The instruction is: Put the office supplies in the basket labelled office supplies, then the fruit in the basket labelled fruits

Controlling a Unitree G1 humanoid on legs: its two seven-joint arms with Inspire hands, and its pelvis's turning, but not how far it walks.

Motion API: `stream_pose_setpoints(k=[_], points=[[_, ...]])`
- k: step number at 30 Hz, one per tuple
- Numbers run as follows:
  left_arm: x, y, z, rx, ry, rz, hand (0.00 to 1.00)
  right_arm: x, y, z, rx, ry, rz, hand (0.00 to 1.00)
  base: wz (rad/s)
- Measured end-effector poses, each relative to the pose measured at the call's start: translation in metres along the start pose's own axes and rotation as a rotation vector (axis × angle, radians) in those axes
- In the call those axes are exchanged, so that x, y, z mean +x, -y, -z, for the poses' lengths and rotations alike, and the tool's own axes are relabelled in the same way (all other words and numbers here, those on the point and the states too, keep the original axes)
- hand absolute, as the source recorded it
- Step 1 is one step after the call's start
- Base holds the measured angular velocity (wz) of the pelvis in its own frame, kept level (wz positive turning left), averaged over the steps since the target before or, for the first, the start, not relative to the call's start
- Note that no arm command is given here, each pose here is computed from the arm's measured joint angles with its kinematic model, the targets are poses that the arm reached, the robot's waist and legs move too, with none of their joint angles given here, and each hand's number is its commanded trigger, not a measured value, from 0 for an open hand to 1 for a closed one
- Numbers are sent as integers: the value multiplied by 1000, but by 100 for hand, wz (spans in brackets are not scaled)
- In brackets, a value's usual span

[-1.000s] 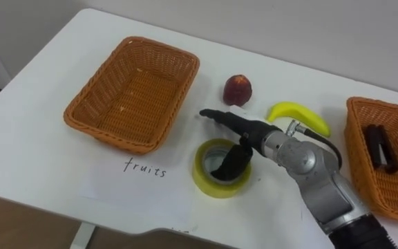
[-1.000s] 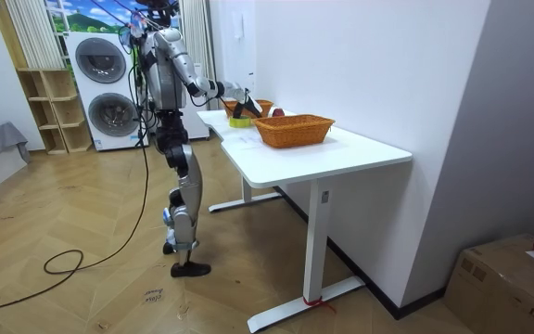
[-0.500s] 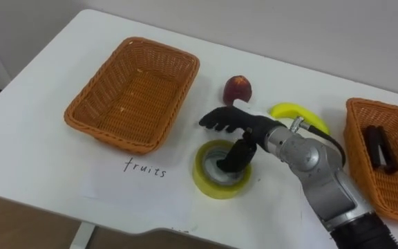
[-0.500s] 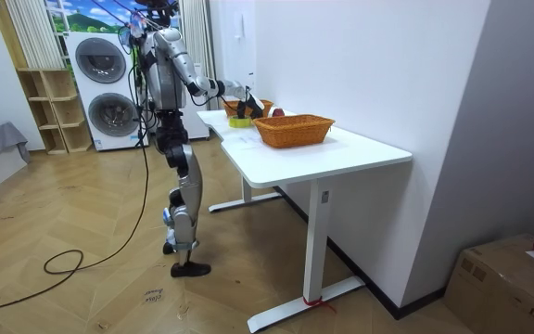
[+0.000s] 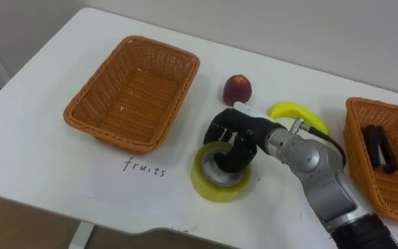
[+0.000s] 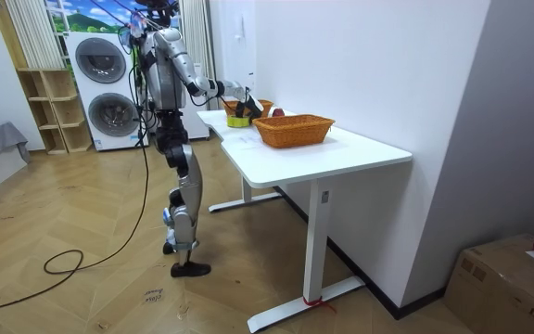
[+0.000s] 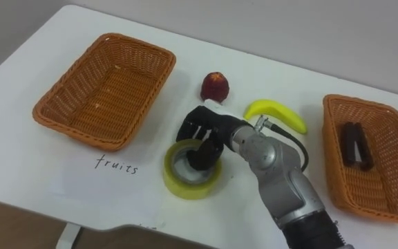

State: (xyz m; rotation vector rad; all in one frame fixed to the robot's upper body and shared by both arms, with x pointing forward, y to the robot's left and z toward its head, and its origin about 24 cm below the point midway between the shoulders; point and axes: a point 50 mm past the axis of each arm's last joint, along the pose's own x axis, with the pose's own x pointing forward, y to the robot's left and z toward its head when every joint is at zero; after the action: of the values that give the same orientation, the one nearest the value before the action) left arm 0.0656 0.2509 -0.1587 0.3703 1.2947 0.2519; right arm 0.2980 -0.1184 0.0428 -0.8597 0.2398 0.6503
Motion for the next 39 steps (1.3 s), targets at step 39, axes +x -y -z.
stream_pose_setpoints(k=[39], points=[[-1,0,1,-62,8,-7,0,-34,39,2,57,58,215,100,-1]])
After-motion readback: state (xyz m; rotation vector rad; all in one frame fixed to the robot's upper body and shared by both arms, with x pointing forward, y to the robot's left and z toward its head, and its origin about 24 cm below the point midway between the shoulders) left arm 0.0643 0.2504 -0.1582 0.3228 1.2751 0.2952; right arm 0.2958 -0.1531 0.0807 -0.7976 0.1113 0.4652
